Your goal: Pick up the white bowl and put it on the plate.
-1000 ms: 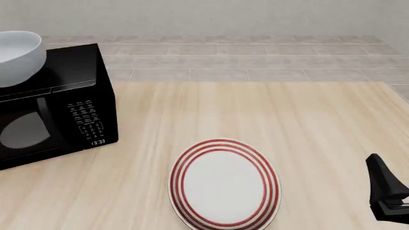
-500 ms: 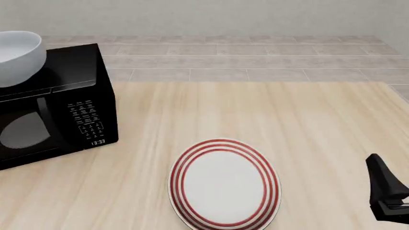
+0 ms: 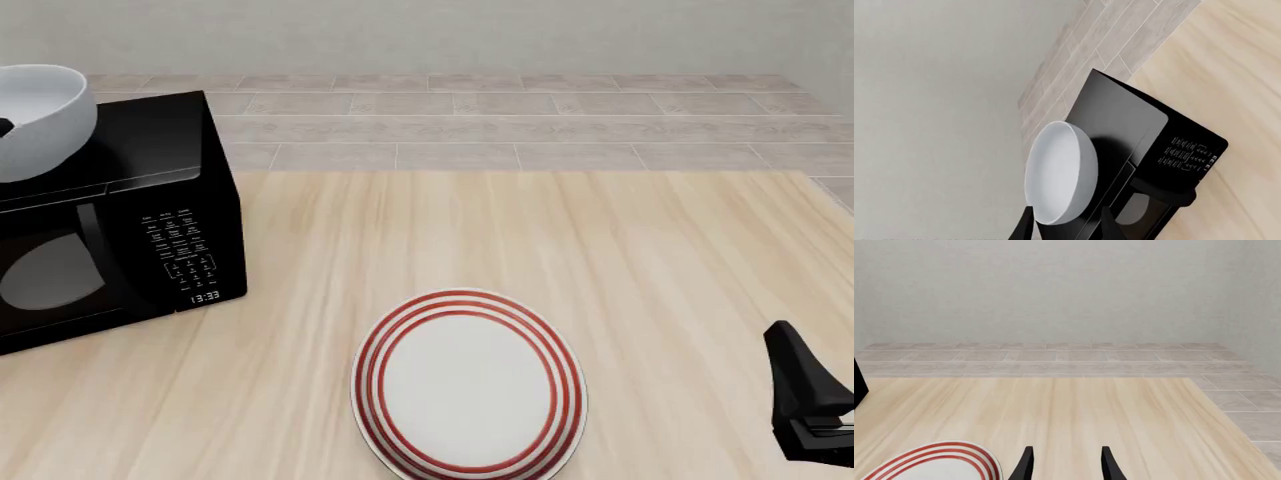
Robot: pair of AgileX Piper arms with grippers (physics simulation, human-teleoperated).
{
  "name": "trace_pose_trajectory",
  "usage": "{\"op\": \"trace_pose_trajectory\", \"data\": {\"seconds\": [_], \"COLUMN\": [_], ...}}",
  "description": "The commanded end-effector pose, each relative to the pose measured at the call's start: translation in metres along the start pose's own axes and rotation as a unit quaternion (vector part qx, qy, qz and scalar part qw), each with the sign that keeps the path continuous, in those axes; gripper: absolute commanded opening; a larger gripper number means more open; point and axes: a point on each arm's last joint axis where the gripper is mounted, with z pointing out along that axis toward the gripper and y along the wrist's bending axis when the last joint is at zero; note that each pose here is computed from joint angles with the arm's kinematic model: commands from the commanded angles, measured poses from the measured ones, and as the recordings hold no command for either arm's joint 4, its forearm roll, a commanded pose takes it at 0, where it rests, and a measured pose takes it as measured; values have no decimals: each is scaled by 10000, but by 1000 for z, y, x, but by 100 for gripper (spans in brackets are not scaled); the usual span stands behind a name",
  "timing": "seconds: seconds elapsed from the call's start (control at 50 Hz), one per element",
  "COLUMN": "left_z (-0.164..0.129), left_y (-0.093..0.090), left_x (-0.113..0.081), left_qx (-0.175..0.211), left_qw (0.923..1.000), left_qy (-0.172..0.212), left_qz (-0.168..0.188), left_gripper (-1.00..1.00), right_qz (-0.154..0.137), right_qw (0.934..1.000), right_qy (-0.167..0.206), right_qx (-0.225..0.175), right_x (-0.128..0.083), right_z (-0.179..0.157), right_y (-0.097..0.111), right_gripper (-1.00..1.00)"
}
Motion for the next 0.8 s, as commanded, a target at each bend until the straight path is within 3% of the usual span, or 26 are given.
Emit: {"op": "trace_pose_trajectory", "data": {"seconds": [0.02,0.8], "left_z": [13,19], "left_y": [-5,1], "left_x": [7,8], "left_qx": [-8,-138], "left_qw": [10000,9998], "left_qy": [87,117], "left_qz": [-5,-96], "left_gripper": [100,100], "right_qz": [-2,-1], "right_qw": [10000,10000], "right_qy": [0,0], "right_qx": [-3,-2], "right_x": [0,0], "right_z": [0,0], "right_y": [0,0], "right_gripper": [100,100]}}
